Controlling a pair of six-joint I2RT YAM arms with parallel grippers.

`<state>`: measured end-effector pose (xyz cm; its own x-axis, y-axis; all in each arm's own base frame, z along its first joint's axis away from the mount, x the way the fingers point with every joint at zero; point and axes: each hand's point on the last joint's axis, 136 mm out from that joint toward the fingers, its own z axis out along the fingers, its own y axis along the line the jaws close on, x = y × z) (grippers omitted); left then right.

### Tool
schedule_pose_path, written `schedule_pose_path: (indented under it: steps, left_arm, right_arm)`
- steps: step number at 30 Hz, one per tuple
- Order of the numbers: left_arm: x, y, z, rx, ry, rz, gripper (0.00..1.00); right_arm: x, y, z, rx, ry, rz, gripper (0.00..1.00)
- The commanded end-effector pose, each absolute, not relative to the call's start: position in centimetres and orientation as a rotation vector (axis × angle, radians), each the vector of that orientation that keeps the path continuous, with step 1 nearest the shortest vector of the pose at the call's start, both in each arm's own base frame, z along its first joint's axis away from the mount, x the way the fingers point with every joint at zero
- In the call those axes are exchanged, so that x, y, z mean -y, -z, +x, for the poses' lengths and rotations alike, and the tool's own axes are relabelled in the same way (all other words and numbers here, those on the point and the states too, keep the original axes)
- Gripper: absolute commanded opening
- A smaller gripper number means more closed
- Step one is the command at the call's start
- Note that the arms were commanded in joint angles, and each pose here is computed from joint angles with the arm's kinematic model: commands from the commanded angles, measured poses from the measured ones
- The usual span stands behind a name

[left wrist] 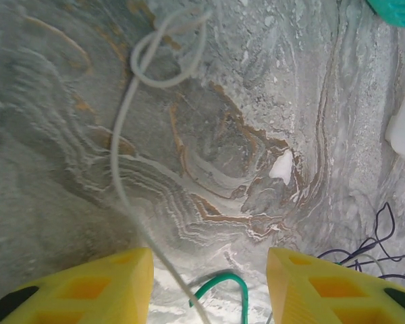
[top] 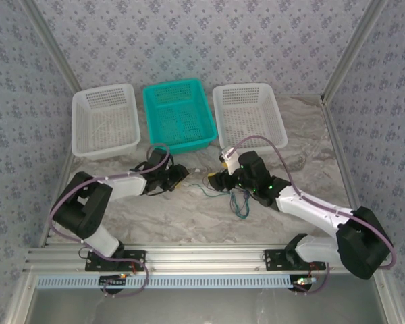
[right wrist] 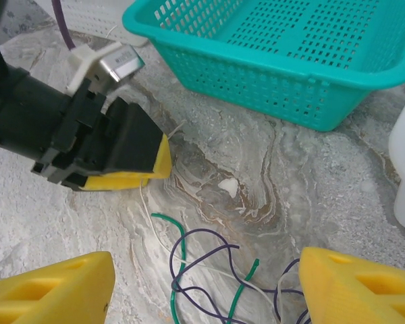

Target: Untangle the cables

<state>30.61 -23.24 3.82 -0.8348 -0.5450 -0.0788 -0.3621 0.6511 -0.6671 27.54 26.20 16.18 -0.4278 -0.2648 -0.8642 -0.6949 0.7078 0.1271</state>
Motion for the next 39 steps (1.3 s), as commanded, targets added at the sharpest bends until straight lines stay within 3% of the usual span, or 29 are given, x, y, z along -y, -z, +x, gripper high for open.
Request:
schedule_pose_path:
  steps: [1,5,9,19,29,32,36,39]
  left_arm:
    - [24.5,-4.8,32.0,-2.561,1.028,-0.740,0.39]
    - [24.6,-4.1,31.8,-2.579,1.022,-0.745,0.14]
    - [24.4,-4.8,31.9,-2.564,1.024,-0.731,0.00]
    - [25.9,-10.5,32.6,-2.486,1.070,-0.464,0.00]
    - [28.2,-19.0,33.3,-2.330,1.129,-0.128,0.00]
    - [28.8,-21.9,33.2,-2.279,1.174,-0.060,0.00]
    - [28.7,-25.0,33.0,-2.215,1.190,-0.011,0.00]
    - [28.5,-27.2,32.9,-2.170,1.202,0.013,0.00]
  right_arm:
    - [-25.5,-16.5,27.3,-2.017,-0.580,-0.703,0.75]
    - [-25.3,-16.5,27.1,-2.018,-0.568,-0.704,0.75]
    - [-25.2,-15.8,27.0,-2.031,-0.558,-0.707,0.75]
    - [-28.2,-11.8,26.3,-2.007,-0.446,-0.938,0.84]
    - [-29.7,-7.3,30.6,-2.040,-0.281,-0.962,0.87]
    - [-29.2,-5.6,31.4,-2.107,-0.302,-0.930,0.78]
    - [-28.8,-3.6,31.0,-2.167,-0.330,-0.930,0.50]
    - [-28.5,-2.5,30.3,-2.214,-0.359,-0.925,0.39]
